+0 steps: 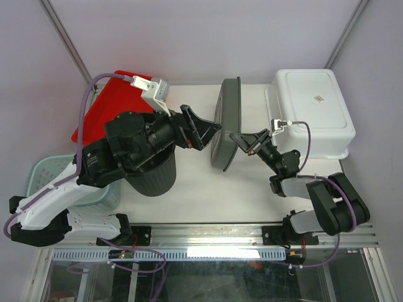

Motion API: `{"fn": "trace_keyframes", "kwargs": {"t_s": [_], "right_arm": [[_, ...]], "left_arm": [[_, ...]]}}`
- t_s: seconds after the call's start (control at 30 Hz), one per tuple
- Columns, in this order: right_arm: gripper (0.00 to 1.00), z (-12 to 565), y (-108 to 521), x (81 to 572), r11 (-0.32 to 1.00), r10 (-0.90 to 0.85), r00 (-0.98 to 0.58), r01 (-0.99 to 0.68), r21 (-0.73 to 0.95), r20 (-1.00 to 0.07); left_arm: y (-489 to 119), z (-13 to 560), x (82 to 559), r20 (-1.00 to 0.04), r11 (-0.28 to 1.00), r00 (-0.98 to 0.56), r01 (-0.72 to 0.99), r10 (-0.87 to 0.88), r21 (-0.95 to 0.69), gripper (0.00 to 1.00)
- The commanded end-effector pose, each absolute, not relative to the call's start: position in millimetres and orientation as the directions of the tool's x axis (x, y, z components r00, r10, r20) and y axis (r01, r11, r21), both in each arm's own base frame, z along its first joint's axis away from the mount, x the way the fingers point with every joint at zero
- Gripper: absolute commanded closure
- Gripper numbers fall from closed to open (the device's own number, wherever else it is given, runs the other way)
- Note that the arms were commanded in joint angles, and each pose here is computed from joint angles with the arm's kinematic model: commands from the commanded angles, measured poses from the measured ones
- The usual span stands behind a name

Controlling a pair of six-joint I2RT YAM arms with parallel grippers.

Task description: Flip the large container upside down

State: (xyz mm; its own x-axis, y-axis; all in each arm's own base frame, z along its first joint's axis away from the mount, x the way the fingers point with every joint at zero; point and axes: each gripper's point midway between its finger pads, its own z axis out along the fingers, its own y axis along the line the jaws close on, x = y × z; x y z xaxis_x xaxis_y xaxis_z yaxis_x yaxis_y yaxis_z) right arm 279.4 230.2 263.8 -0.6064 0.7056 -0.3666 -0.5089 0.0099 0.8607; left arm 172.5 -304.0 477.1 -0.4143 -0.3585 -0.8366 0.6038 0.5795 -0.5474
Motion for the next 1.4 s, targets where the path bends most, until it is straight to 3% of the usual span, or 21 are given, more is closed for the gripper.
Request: {"fn": "trace_keyframes", "kwargs": {"t_s": [0.0, 0.3, 0.37, 0.43, 0.6, 0.77, 0.83, 0.9, 1.03, 1.37], "right_arm": [[1.00, 277, 201, 272, -0.100, 0.780, -0.579, -0.490, 0.866, -0.238], [1.00, 218, 165, 279, -0.087, 0.826, -0.557, -0.275, 0.957, -0.085], [0.96, 206, 161, 277, -0.076, 0.828, -0.556, -0.243, 0.967, -0.075], [0.87, 196, 157, 275, -0.059, 0.831, -0.552, -0.218, 0.974, -0.073], [0.50, 176, 152, 276, -0.018, 0.833, -0.549, -0.156, 0.988, -0.071], [0.36, 142, 148, 282, 0.090, 0.844, -0.533, 0.026, 0.996, -0.062], [0.29, 126, 140, 282, 0.197, 0.856, -0.506, 0.133, 0.971, -0.104], [0.15, 104, 119, 273, 0.333, 0.874, -0.453, 0.292, 0.896, -0.177], [0.01, 118, 87, 262, 0.421, 0.888, -0.347, 0.354, 0.835, -0.301], [0.01, 119, 67, 252, 0.570, 0.817, -0.380, 0.417, 0.708, -0.433]], "left_arm": [[-307, 495, 170, -0.816, 0.530, -0.406, 0.621, -0.412, -0.577, 0.01], [-315, 490, 171, -0.823, 0.532, -0.412, 0.628, -0.392, -0.568, 0.01], [-316, 489, 171, -0.823, 0.531, -0.415, 0.628, -0.389, -0.568, 0.01], [-316, 488, 171, -0.823, 0.531, -0.416, 0.629, -0.387, -0.568, 0.01], [-317, 487, 172, -0.825, 0.535, -0.414, 0.628, -0.385, -0.565, 0.01], [-318, 484, 173, -0.828, 0.542, -0.412, 0.626, -0.380, -0.560, 0.01], [-318, 483, 174, -0.830, 0.546, -0.410, 0.626, -0.378, -0.557, 0.01], [-319, 481, 175, -0.832, 0.551, -0.408, 0.624, -0.375, -0.554, 0.01], [-325, 478, 180, -0.842, 0.567, -0.399, 0.623, -0.364, -0.540, 0.01], [-331, 470, 184, -0.852, 0.584, -0.396, 0.621, -0.343, -0.523, 0.01]]}}
